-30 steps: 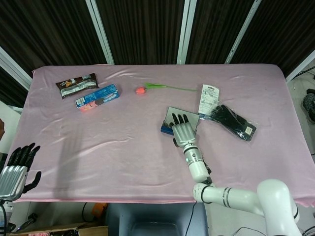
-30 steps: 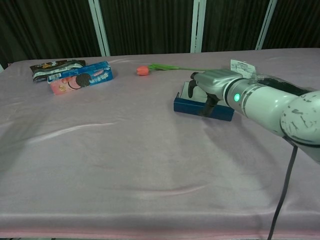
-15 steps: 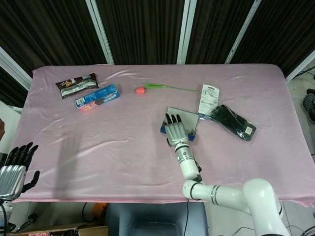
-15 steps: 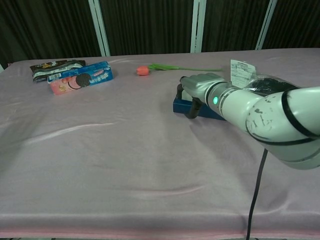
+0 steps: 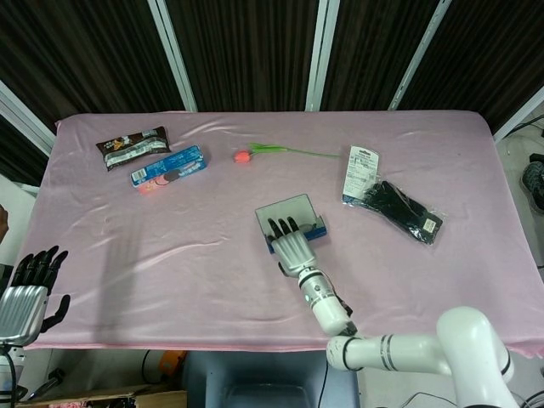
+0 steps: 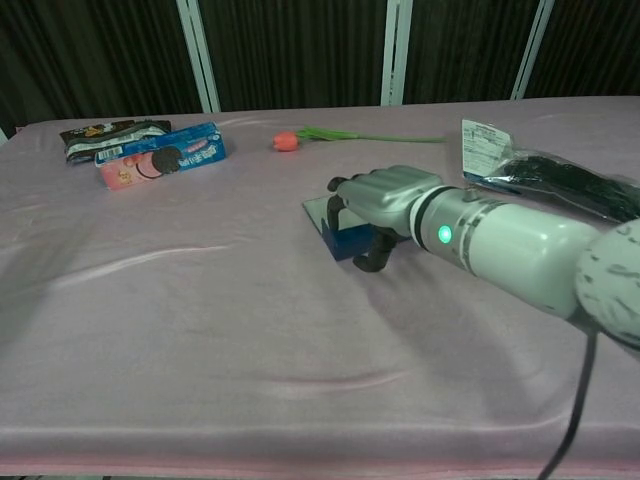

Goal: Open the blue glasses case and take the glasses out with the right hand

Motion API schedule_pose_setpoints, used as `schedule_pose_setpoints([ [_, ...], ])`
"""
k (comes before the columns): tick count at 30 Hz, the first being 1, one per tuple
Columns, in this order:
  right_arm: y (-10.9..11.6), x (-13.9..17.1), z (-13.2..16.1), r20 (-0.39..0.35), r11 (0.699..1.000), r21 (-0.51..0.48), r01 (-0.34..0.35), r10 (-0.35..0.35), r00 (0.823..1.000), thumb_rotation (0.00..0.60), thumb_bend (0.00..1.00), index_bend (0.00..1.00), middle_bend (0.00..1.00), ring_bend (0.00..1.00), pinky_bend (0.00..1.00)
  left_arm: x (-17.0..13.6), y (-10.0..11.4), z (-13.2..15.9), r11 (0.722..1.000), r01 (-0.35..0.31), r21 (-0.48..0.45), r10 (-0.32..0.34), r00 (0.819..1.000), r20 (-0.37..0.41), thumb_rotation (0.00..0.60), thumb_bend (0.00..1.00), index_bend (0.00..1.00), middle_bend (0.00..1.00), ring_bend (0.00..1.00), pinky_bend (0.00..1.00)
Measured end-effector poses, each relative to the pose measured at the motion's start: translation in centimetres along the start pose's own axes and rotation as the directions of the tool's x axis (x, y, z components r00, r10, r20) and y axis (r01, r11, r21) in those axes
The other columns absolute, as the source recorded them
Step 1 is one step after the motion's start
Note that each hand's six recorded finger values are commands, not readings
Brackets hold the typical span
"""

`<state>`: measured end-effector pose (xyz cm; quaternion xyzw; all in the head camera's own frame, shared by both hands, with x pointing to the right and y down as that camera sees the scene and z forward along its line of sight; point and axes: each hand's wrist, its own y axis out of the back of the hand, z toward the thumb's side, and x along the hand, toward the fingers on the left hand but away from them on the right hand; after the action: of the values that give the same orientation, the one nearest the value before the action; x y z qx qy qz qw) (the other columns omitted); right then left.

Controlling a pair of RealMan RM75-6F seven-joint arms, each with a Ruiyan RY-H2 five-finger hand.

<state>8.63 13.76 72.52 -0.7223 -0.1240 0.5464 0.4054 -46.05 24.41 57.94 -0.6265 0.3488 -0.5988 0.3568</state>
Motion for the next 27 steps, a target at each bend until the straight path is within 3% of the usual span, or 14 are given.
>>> schedule_pose_setpoints([
  [7, -1.5, 5.2, -0.9, -0.082, 0.994, 0.107, -0.032, 0.041, 0.996, 0.600, 0.52, 0.43, 0.00, 0.00, 0.00, -0.2, -0.2, 0.4, 1.000, 0.002, 0.010, -0.002, 1.000, 0.013, 0.600, 0.41, 0.00, 0.00, 0.00, 0.00],
  [14, -2.9, 9.2, -5.4, -0.053, 0.981, 0.184, -0.057, 0.068, 0.996, 0.600, 0.52, 0.43, 0.00, 0.00, 0.00, -0.3, -0.4, 0.7, 1.000, 0.008, 0.017, -0.008, 1.000, 0.019, 0.600, 0.41, 0.00, 0.00, 0.00, 0.00],
  [21, -3.0, 9.8, -9.3, 0.017, 0.982, 0.176, -0.065, 0.063, 0.998, 0.600, 0.52, 0.43, 0.00, 0.00, 0.00, -0.4, -0.7, 1.0, 1.000, 0.017, 0.024, -0.017, 1.000, 0.026, 0.600, 0.41, 0.00, 0.00, 0.00, 0.00],
  [27, -2.7, 7.7, -11.6, 0.085, 0.982, 0.176, -0.069, 0.055, 0.995, 0.600, 0.52, 0.43, 0.00, 0.00, 0.00, -0.2, -0.7, 1.0, 1.000, 0.013, 0.026, -0.013, 1.000, 0.017, 0.600, 0.41, 0.00, 0.00, 0.00, 0.00],
])
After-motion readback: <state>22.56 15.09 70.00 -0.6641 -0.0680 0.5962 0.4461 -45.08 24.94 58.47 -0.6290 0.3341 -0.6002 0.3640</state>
